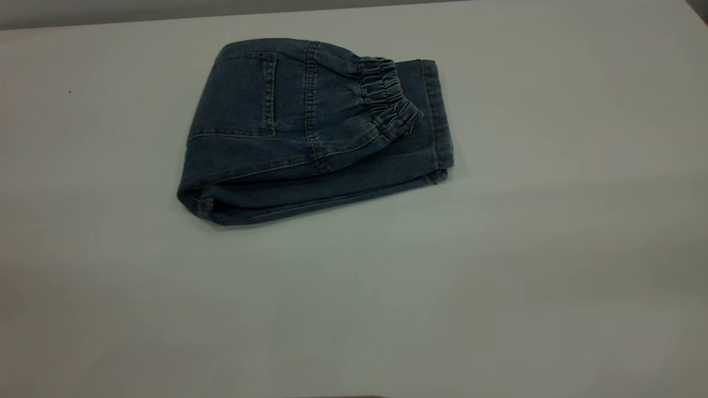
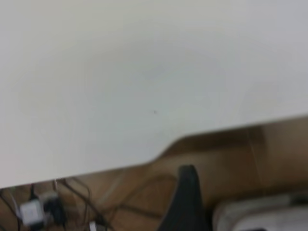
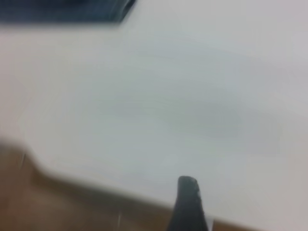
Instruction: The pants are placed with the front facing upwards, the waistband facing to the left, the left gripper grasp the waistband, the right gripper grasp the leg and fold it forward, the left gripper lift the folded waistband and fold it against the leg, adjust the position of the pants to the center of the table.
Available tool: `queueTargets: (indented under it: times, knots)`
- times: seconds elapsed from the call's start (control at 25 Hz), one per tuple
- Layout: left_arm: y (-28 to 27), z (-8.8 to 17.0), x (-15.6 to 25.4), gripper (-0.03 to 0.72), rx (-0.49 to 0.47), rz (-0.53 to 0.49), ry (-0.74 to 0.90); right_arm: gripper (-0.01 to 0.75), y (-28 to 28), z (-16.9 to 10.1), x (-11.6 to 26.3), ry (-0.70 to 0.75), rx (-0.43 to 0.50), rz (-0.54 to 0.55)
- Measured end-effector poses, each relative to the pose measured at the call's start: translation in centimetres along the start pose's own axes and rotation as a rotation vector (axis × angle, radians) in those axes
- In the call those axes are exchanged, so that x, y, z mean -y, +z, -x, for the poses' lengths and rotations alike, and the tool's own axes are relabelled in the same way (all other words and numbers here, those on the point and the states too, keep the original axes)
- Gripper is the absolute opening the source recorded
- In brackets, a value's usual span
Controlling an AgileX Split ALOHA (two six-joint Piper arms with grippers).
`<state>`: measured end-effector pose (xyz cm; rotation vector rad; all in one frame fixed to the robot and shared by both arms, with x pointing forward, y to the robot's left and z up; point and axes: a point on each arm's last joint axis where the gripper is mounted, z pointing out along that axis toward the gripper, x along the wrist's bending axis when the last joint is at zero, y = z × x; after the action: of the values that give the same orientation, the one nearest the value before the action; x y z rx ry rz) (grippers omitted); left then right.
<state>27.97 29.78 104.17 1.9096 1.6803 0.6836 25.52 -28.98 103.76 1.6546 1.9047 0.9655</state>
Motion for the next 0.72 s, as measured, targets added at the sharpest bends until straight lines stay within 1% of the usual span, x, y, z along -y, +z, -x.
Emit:
queueTargets:
  times: [0.16, 0.24, 0.32, 0.36, 0.72]
  knots:
    - [-1.9, 0.2, 1.5, 0.570, -0.043, 0.149, -0.020, 0.491, -1.5, 0.0, 1.2, 0.040, 0.045, 0.138]
    - [-2.7, 0.3, 2.3, 0.570, -0.053, 0.218, -0.020, 0.491, -1.7, 0.0, 1.5, 0.041, 0.047, 0.165]
    - [-3.4, 0.5, 3.1, 0.570, -0.062, 0.285, -0.016, 0.491, -1.8, 0.0, 1.5, 0.040, 0.047, 0.167]
    - [-3.6, 0.5, 3.4, 0.570, -0.064, 0.303, -0.015, 0.491, -1.8, 0.0, 1.5, 0.040, 0.047, 0.167]
    - [-3.6, 0.5, 3.6, 0.570, -0.064, 0.307, -0.015, 0.491, -1.8, 0.0, 1.5, 0.040, 0.046, 0.170]
